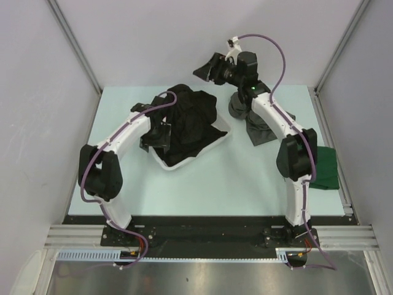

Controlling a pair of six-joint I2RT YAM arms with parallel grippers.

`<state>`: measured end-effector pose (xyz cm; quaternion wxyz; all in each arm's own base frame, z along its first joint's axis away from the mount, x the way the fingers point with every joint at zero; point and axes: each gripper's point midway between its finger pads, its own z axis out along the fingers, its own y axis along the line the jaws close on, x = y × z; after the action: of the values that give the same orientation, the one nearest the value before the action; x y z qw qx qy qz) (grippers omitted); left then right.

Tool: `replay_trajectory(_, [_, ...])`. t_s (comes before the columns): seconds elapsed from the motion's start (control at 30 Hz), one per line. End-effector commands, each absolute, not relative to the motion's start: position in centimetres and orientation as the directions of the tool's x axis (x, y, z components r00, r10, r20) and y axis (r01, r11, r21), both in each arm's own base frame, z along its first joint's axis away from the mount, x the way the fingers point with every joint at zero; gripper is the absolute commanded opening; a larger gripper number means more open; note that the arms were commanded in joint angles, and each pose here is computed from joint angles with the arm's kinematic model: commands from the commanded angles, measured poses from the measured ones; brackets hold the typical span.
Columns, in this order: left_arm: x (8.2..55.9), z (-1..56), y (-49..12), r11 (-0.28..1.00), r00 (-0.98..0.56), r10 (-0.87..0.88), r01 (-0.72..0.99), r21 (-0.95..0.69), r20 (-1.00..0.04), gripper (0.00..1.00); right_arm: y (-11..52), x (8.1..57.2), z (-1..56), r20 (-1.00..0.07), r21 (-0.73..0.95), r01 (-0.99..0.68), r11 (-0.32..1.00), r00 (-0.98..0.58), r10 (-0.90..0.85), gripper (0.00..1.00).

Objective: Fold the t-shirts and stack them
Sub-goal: Move the tshirt to the center of the board

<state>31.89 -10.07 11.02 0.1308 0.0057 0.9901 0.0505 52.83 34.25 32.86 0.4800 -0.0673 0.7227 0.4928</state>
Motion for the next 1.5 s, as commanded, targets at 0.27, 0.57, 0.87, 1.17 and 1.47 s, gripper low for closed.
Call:
replay_trajectory(0.27, [37.2,16.2,-13.6,1.0,-0.91,0.017,0.015,0.01,-0.415,0.71,27.6,47.8,33.5,-0.775,0.614,-0.534,0.581,-0.549,0.314,0.72])
replay_trajectory(0.57, [37.3,14.5,-15.7,0.998,-0.925,0.049,0.058,-0.013,-0.377,0.65,25.2,43.1,29.9,-0.737,0.609,-0.47,0.639,-0.632,0.239,0.5])
replay_trajectory(0.87, [38.5,17.6,-17.1,0.997,-0.887,0.046,0.067,-0.031,-0.46,0.61,23.1,38.5,26.0,-0.698,0.579,-0.419,0.699,-0.699,0.158,0.16])
replay_trajectory(1.17, [38.5,23.1,-17.4,0.993,-0.812,-0.016,0.056,-0.105,-0.584,0.66,20.6,34.8,16.8,-0.566,0.552,-0.278,0.786,-0.817,0.108,0.42])
replay_trajectory(1.47, [37.0,25.4,-16.7,0.991,-0.785,-0.033,0.056,-0.123,-0.619,0.66,21.0,35.9,14.3,-0.539,0.558,-0.249,0.792,-0.834,0.117,0.49])
